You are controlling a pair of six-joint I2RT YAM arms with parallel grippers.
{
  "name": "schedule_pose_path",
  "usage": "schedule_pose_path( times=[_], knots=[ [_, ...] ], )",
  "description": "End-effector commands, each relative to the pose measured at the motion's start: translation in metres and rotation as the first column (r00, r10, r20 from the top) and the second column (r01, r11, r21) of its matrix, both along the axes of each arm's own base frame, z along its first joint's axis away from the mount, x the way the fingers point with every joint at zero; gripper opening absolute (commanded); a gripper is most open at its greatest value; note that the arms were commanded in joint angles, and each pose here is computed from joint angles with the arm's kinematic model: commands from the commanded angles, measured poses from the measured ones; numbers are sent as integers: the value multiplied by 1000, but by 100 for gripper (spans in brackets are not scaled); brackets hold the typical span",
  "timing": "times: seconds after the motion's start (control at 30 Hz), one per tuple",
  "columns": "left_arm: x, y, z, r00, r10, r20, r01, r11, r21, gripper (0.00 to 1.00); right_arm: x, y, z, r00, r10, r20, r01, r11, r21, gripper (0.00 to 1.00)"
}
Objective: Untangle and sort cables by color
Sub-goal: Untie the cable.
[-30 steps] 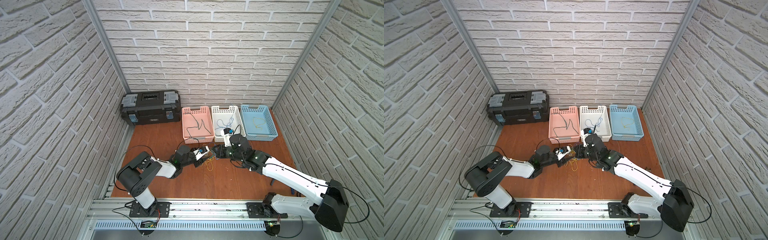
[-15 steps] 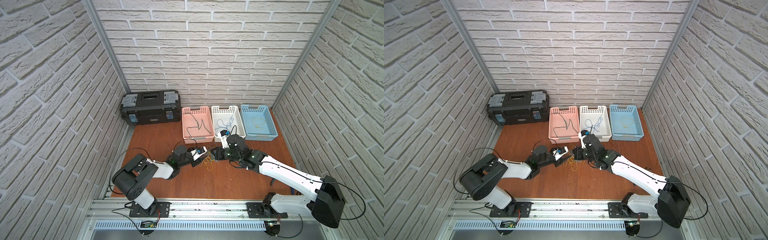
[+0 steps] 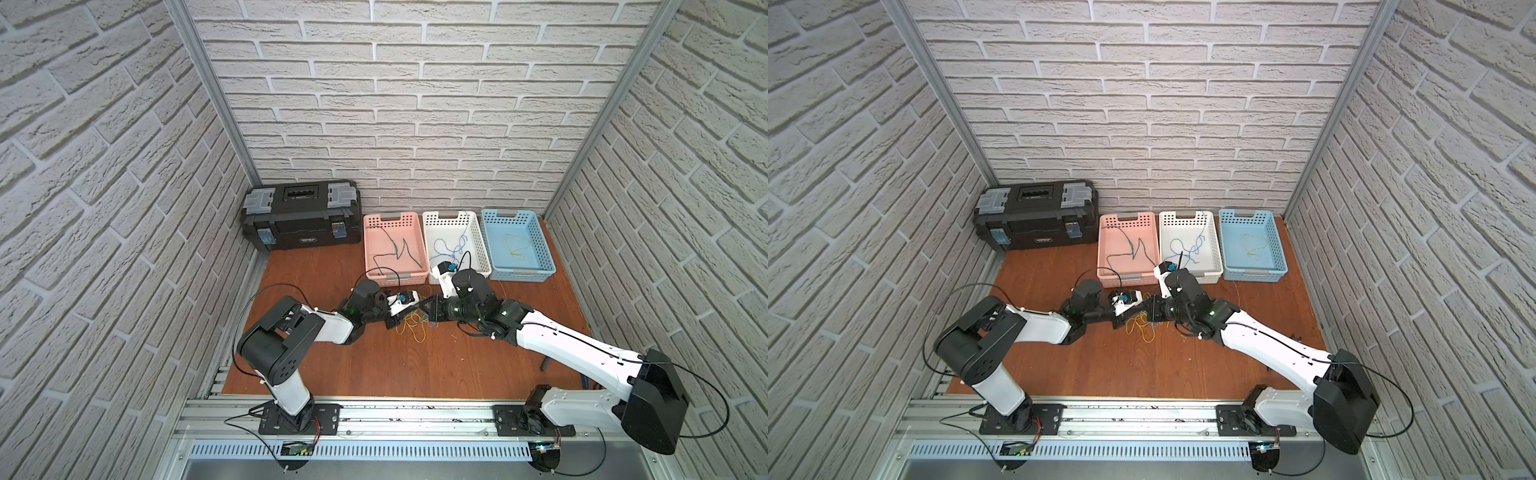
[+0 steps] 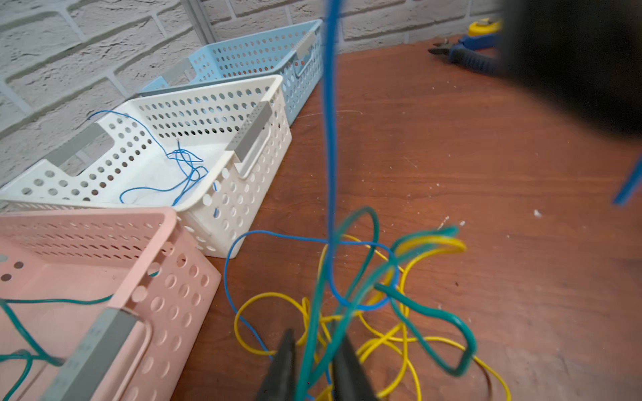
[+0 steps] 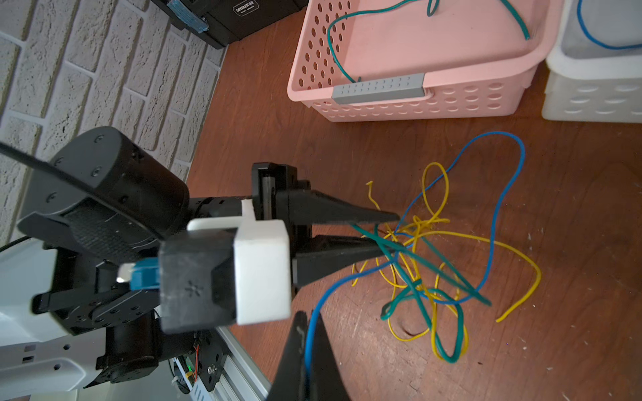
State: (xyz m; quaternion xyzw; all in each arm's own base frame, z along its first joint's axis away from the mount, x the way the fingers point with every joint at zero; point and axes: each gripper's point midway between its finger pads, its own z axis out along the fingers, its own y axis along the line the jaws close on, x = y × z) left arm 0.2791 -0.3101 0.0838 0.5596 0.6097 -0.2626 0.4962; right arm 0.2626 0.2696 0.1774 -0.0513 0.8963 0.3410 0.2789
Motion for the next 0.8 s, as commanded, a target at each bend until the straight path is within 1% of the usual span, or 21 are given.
schedule_pose_path(
  times=[0.0, 0.03, 0.07, 0.1, 0.13, 0.17, 0.3, 0.33, 0.4, 0.43, 0.5, 0.53, 0.6, 0.67, 0.73, 0.77],
  knots=[
    [-10, 10, -14, 999, -4, -36, 4, 1000, 11, 0, 11, -14, 57, 985, -97, 142, 85, 992, 92, 3],
    [-13, 16, -20, 999, 16, -48, -15, 1000, 20, 0, 15, -27, 73, 970, -162, 180, 144, 983, 110, 3],
    [-16, 21, -25, 998, 43, -56, -41, 999, 25, 0, 20, -45, 94, 940, -243, 238, 219, 968, 124, 3],
    [-19, 26, -29, 996, 62, -64, -61, 998, 25, 0, 23, -63, 117, 899, -314, 305, 283, 949, 143, 3],
    [-20, 29, -32, 994, 79, -72, -77, 997, 30, 0, 24, -76, 135, 864, -360, 353, 325, 933, 155, 3],
    [-21, 30, -35, 993, 89, -80, -86, 996, 37, 0, 26, -92, 156, 816, -410, 407, 375, 912, 166, 3],
    [-19, 30, -37, 991, 102, -82, -99, 994, 47, 0, 33, -123, 207, 707, -483, 516, 463, 868, 178, 3],
    [-19, 29, -36, 992, 103, -78, -100, 994, 45, 0, 37, -125, 216, 689, -484, 539, 469, 865, 178, 3],
    [-18, 28, -34, 992, 100, -77, -97, 994, 40, 0, 52, -127, 227, 669, -469, 576, 496, 860, 123, 3],
    [-18, 27, -34, 992, 96, -80, -94, 995, 37, 0, 61, -128, 228, 662, -459, 592, 511, 855, 92, 3],
    [-19, 26, -31, 992, 92, -86, -91, 996, 25, 0, 84, -128, 225, 665, -436, 606, 528, 849, 31, 3],
    [-19, 26, -30, 992, 95, -85, -94, 995, 21, 0, 91, -130, 226, 655, -441, 613, 545, 838, 20, 3],
    [-20, 26, -31, 991, 97, -89, -95, 995, 19, 0, 106, -130, 229, 621, -445, 646, 559, 829, 33, 3],
    [-22, 25, -32, 991, 92, -98, -91, 996, 17, 0, 121, -133, 230, 613, -451, 649, 577, 816, 22, 3],
    [-23, 25, -35, 990, 96, -101, -94, 995, 26, 0, 127, -133, 243, 596, -458, 659, 579, 814, 42, 3],
    [-23, 26, -38, 990, 103, -100, -100, 994, 34, 0, 124, -133, 259, 574, -466, 674, 569, 818, 81, 3]
  ],
)
